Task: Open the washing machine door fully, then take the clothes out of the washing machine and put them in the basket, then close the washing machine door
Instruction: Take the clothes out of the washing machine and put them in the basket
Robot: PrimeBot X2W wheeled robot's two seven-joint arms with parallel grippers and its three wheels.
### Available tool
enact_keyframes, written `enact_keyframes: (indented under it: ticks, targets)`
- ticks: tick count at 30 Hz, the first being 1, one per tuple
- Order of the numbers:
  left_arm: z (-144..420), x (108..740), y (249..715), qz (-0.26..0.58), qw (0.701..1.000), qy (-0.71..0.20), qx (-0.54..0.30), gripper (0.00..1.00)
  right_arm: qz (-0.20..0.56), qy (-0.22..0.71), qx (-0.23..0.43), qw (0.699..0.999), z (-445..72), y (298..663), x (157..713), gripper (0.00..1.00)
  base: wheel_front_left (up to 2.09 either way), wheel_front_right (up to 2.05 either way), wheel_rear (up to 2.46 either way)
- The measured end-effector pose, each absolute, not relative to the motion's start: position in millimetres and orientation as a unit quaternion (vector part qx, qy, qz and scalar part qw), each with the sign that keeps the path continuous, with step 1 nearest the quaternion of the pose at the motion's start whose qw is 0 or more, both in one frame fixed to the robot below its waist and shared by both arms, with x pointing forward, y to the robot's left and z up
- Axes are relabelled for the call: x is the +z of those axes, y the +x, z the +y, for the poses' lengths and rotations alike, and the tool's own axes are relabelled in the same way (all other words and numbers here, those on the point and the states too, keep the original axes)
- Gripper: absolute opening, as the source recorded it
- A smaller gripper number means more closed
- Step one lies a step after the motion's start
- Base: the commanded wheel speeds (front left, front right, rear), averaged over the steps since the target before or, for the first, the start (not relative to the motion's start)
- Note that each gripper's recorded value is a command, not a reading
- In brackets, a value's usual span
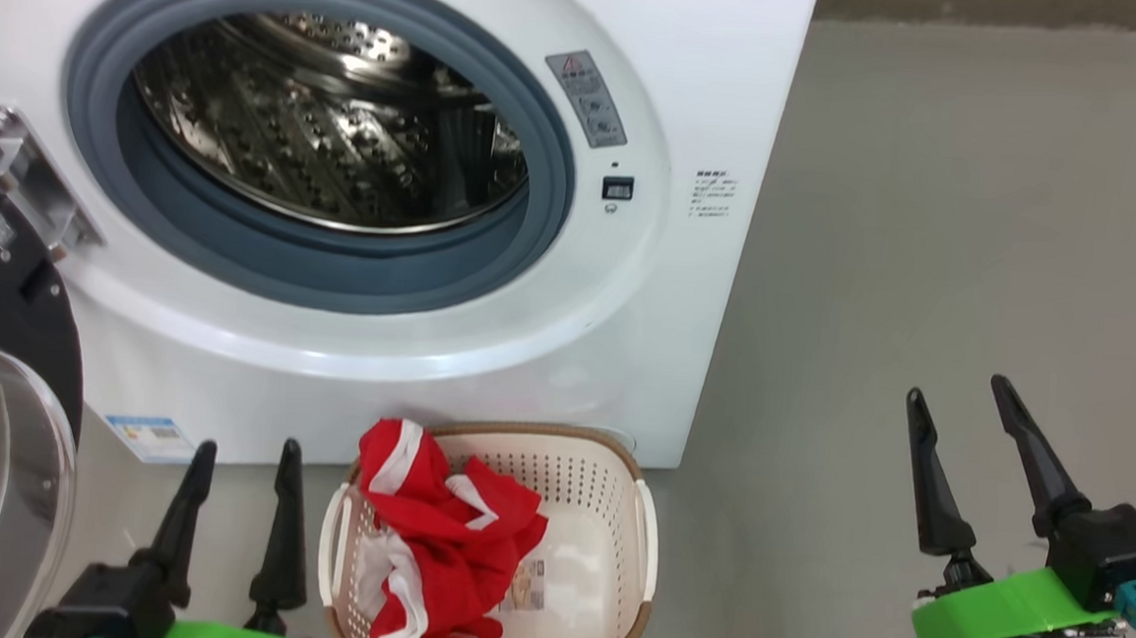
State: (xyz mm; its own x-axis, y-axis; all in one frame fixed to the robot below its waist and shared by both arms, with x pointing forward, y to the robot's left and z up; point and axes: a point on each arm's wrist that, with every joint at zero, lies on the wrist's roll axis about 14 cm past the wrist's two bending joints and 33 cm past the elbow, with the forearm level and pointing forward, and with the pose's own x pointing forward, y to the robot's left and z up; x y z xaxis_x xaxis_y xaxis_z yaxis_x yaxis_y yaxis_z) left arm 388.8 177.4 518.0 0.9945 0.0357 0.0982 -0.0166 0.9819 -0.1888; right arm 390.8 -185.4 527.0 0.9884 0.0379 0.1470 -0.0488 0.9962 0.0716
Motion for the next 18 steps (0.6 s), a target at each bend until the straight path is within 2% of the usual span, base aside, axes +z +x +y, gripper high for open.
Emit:
enact_keyframes:
  ticks: [18]
  targets:
    - [176.7,518.6,370.5,-0.048,0.995,-0.088,0.017,1.0,-0.086,0.035,-0.002,0.996,-200.9,358.4,535.0,1.0,0.0,0.0,0.0]
